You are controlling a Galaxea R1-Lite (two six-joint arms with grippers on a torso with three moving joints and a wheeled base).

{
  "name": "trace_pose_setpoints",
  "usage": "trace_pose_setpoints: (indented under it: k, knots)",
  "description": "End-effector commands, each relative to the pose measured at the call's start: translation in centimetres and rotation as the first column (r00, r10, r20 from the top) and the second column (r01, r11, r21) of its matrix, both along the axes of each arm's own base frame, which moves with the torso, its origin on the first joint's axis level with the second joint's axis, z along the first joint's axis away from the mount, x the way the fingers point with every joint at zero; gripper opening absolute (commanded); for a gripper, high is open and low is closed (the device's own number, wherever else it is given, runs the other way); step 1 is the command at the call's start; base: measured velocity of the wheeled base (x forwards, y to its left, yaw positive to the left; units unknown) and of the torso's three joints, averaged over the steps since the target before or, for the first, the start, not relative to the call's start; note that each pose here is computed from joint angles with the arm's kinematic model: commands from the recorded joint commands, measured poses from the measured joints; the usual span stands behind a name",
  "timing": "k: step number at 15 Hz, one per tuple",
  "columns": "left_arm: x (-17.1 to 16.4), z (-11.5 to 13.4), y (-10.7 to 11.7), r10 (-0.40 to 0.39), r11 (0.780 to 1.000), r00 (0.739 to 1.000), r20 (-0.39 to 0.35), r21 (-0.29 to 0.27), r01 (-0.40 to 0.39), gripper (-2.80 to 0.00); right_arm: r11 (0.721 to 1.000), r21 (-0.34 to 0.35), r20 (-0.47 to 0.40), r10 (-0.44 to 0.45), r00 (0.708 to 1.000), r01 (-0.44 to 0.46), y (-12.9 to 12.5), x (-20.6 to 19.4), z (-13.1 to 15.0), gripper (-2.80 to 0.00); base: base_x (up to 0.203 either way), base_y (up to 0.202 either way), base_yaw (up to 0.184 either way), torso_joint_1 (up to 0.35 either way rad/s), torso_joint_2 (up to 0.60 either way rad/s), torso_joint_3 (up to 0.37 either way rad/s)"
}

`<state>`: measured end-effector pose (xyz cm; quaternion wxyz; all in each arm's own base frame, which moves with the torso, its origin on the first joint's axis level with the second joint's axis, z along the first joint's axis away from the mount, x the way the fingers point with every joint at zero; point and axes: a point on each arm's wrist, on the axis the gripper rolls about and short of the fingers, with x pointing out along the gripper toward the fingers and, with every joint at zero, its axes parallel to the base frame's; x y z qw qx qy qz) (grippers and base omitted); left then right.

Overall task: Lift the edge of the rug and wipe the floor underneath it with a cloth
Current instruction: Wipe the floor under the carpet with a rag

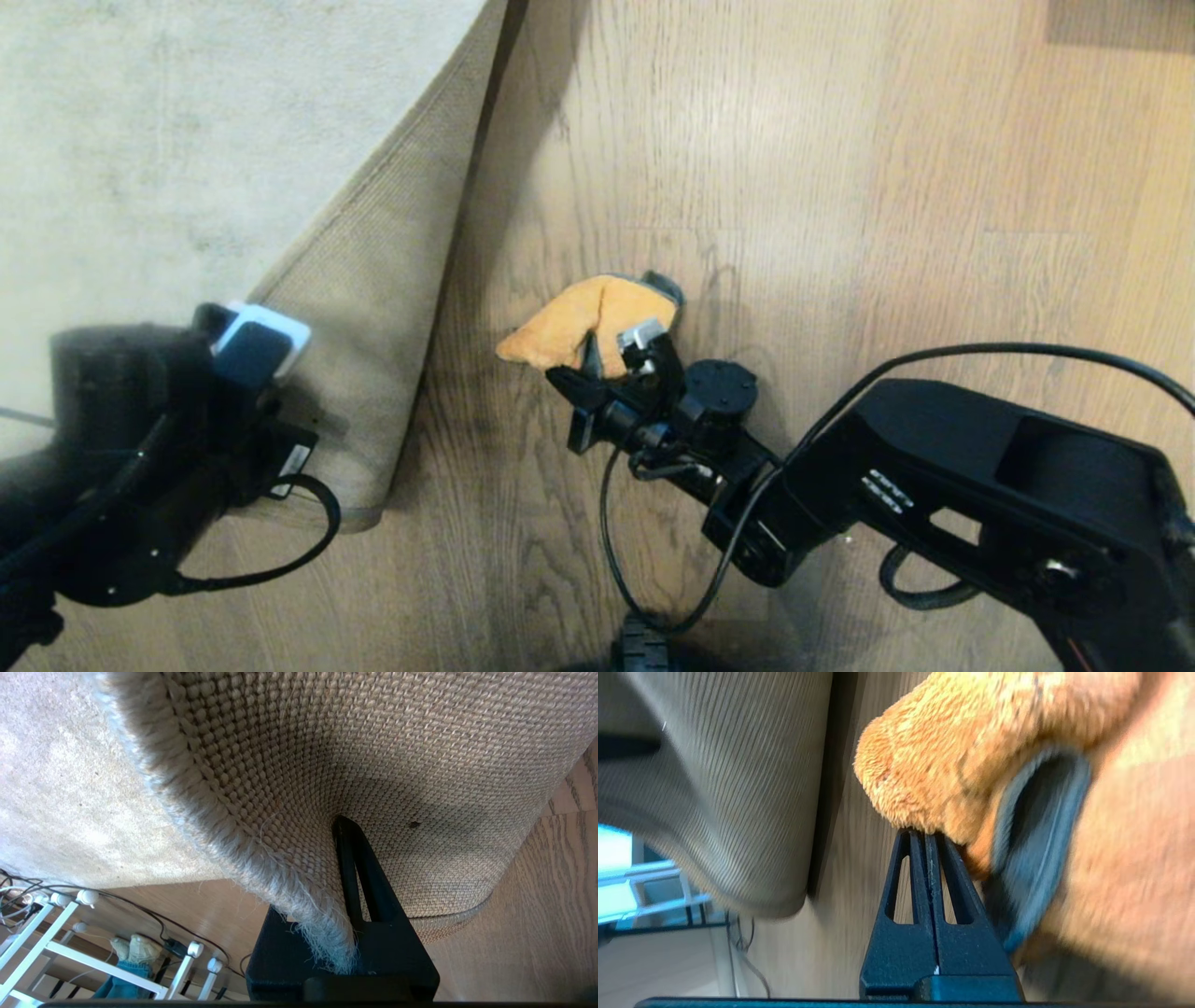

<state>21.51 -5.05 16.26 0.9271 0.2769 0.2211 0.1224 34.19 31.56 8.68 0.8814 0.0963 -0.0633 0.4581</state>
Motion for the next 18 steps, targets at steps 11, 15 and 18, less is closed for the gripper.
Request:
trace_pose_setpoints:
  k: [11,15,18]
  knots:
    - [-0.1,-0.1,0.0,0.002,1.0,1.0,-0.002,0.004,-0.002,-2.8,0.994,0.091,0.101,-0.064,0.993,0.055,0.4,5.1,7.1,-2.8,0.0,0.0,0.0,0.0,0.0,0.0]
    - [0.0,-0.1,0.0,0.003,1.0,1.0,-0.001,0.003,-0.003,-2.8,0.995,0.076,0.087,-0.064,0.994,0.057,0.3,4.8,6.2,-2.8,0.0,0.0,0.0,0.0,0.0,0.0]
    - [-0.1,0.0,0.0,0.003,1.0,1.0,0.001,0.003,-0.003,-2.8,0.997,0.062,0.071,-0.048,0.996,0.044,0.3,3.6,5.1,-2.8,0.0,0.0,0.0,0.0,0.0,0.0]
